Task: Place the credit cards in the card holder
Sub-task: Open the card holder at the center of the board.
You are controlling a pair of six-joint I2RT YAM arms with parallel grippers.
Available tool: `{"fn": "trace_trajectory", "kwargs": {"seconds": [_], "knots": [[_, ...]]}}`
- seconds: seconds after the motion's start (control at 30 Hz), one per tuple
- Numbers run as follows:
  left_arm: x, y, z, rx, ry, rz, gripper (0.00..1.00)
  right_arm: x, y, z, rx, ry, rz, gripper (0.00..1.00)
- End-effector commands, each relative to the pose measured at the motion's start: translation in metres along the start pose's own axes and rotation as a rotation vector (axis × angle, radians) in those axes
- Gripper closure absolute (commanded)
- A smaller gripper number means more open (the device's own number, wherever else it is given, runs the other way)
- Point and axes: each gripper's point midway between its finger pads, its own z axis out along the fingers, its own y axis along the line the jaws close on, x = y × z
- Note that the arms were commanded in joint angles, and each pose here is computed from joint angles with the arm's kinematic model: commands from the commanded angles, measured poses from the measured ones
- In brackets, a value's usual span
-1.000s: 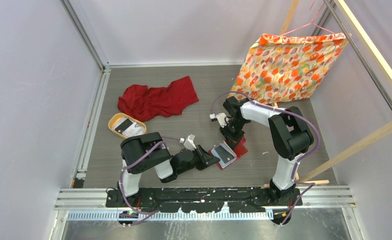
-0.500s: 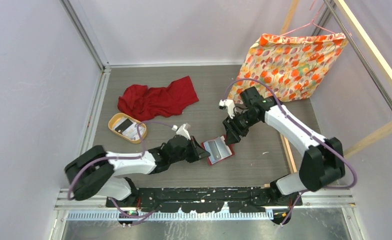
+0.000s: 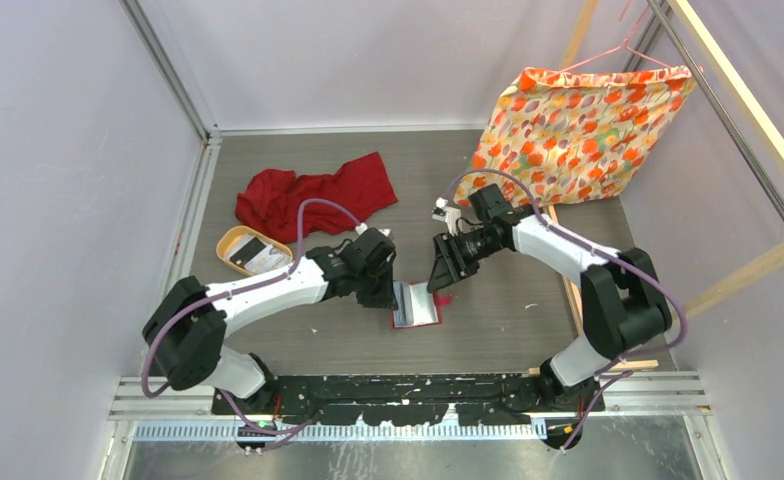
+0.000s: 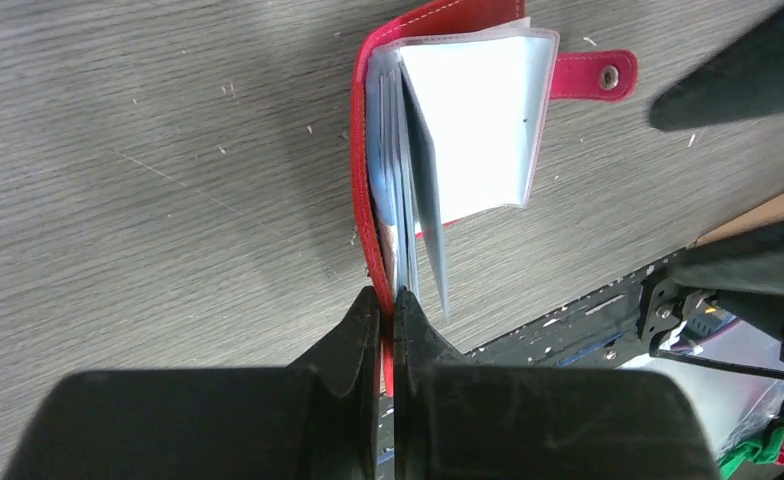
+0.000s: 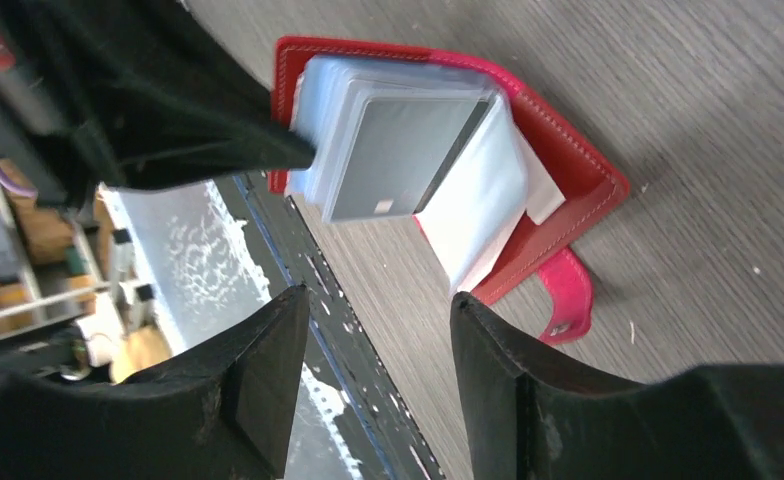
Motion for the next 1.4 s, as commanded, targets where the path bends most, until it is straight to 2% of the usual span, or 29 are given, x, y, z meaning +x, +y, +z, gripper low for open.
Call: {"fn": "trace_trajectory", "kwargs": {"seconds": [0.0, 0.27, 0.5, 0.7, 0.87, 1.37], "knots": [[-0.001, -0.002, -0.01, -0.053, 0.087, 0.1, 1.0, -0.018, 0.002, 0.018, -0.091, -0.049, 0.157, 0.41], [-0.009, -0.006, -0.013, -0.101, 0.144, 0.139, 1.0, -0.028, -0.009, 0.034, -0.132, -0.058, 0.275, 0.4], [-0.016, -0.006, -0.027, -0.122, 0.157, 0.165, 1.0, -0.031, -0.015, 0.023, -0.066, -0.075, 0.219, 0.37], [-0.018, -0.006, -0.033, -0.158, 0.196, 0.187, 1.0, -0.035, -0.003, 0.012, -0.094, -0.097, 0.129, 0.31], [-0.025, -0.004, -0.039, -0.199, 0.182, 0.204, 1.0, -0.034, 0.006, 0.016, -0.181, -0.088, 0.161, 0.31], [-0.03, 0.003, -0.033, -0.306, 0.17, 0.251, 1.0, -0.037, 0.008, 0.02, -0.227, -0.095, 0.2, 0.31]]}}
